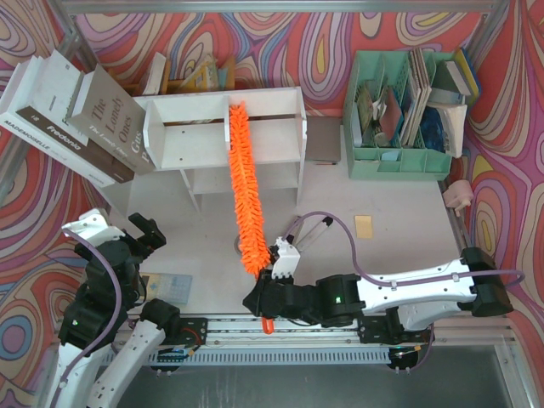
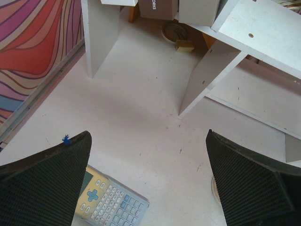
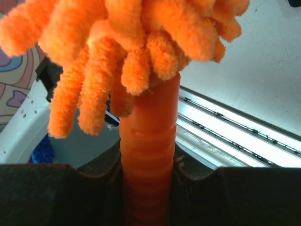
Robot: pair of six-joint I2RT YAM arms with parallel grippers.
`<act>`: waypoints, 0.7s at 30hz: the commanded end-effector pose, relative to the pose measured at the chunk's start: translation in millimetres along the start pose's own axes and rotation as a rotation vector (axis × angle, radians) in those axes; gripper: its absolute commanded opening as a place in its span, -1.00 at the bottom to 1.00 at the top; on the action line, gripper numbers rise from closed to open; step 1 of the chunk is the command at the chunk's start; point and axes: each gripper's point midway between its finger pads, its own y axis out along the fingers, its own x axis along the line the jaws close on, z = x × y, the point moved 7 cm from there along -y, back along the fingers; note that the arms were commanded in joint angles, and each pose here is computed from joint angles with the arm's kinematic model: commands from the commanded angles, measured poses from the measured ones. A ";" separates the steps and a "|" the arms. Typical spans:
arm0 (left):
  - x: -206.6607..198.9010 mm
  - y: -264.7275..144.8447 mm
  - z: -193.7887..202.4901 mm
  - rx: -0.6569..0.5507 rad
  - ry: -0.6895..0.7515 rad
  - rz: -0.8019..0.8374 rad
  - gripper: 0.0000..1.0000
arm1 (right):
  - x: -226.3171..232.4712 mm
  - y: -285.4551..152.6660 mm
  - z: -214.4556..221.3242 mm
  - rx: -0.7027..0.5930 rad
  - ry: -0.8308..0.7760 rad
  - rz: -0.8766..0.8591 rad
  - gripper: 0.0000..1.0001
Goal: Dust the bookshelf with a duster
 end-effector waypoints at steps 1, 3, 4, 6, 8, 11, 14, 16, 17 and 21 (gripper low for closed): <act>1.9 -2.9 -4.2 -0.012 -0.010 -0.008 0.97 | -5.4 -13.9 -18.5 -0.097 0.058 0.026 -1.00; 2.1 -3.0 -4.0 -0.011 -0.009 -0.008 0.97 | -20.1 -18.5 -21.5 -0.128 0.098 0.078 -1.00; 2.2 -3.0 -4.0 -0.012 -0.010 -0.008 0.96 | -27.3 -20.4 -22.3 -0.142 0.124 0.099 -1.00; 2.4 -3.3 -4.4 -0.014 -0.012 -0.009 0.97 | -36.1 -25.0 -25.7 -0.167 0.156 0.122 -1.00; 2.1 -3.2 -4.6 -0.014 -0.012 -0.008 0.97 | -41.1 -28.8 -28.5 -0.187 0.175 0.133 -1.00; 1.9 -2.9 -4.4 -0.013 -0.011 -0.007 0.97 | -43.1 -32.1 -30.9 -0.198 0.181 0.129 -1.00; 1.7 -2.6 -4.3 -0.012 -0.010 -0.008 0.97 | -36.5 -30.2 -29.7 -0.183 0.156 0.097 -1.00; 1.6 -2.6 -4.2 -0.011 -0.009 -0.008 0.97 | -28.8 -26.8 -27.5 -0.163 0.125 0.072 -1.00; 1.6 -2.7 -4.3 -0.012 -0.010 -0.007 0.96 | -24.2 -24.5 -25.7 -0.149 0.105 0.060 -1.00; 1.6 -2.8 -4.4 -0.013 -0.011 -0.007 0.97 | -3.8 -13.3 -19.4 -0.101 0.032 0.023 -1.00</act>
